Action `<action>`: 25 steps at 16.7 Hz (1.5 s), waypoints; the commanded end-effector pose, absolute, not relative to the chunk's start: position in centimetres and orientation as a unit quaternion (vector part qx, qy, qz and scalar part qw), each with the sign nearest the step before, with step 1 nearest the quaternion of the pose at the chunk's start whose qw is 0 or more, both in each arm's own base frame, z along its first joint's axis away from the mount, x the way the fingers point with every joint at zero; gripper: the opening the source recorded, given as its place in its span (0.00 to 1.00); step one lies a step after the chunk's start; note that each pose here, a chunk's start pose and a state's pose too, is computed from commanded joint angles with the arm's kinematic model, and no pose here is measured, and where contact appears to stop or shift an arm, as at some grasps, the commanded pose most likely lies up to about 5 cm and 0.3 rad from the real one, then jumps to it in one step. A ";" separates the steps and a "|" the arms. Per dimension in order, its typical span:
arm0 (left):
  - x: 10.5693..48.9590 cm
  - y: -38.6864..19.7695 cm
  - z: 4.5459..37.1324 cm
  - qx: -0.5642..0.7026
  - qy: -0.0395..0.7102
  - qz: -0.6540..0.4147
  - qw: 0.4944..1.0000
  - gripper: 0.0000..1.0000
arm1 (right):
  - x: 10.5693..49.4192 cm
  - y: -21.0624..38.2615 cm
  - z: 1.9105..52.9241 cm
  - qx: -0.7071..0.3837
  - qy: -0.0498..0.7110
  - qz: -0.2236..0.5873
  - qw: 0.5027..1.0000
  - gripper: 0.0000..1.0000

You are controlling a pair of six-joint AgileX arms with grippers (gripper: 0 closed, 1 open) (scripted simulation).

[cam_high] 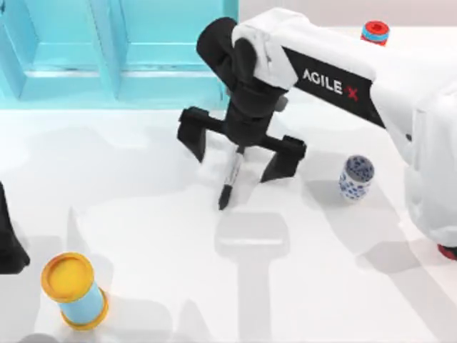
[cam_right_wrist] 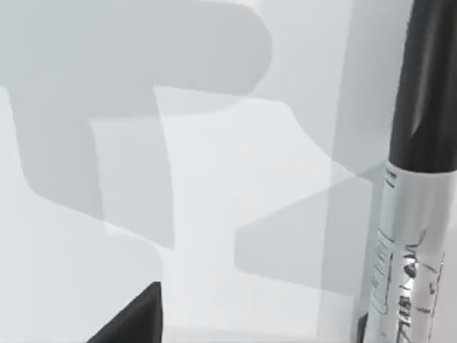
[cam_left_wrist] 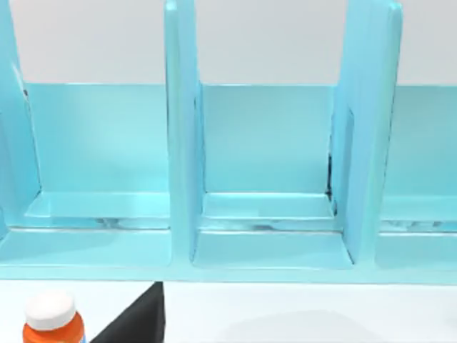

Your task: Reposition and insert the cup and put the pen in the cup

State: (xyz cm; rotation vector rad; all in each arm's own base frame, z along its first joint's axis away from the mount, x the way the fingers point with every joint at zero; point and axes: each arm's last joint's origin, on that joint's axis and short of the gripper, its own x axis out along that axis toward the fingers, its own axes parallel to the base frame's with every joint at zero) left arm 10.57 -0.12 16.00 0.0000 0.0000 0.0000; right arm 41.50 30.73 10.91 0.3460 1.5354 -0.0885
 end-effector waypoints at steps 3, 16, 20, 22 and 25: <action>10.6 -0.1 16.0 0.000 0.000 0.000 1.000 1.00 | 41.3 31.0 8.5 0.154 0.692 -0.042 0.704 1.00; 10.6 -0.1 16.0 0.000 0.000 0.000 1.000 1.00 | 41.3 31.0 8.5 0.154 0.692 -0.042 0.704 0.32; 10.6 -0.1 16.0 0.000 0.000 0.000 1.000 1.00 | 41.3 31.0 8.5 0.154 0.692 -0.042 0.704 0.02; 10.6 -0.1 16.0 0.000 0.000 0.000 1.000 1.00 | 41.3 31.0 8.5 0.154 0.692 -0.042 0.704 0.00; 10.6 -0.1 16.0 0.000 0.000 0.000 1.000 1.00 | 41.3 31.0 8.5 0.154 0.692 -0.042 0.704 0.00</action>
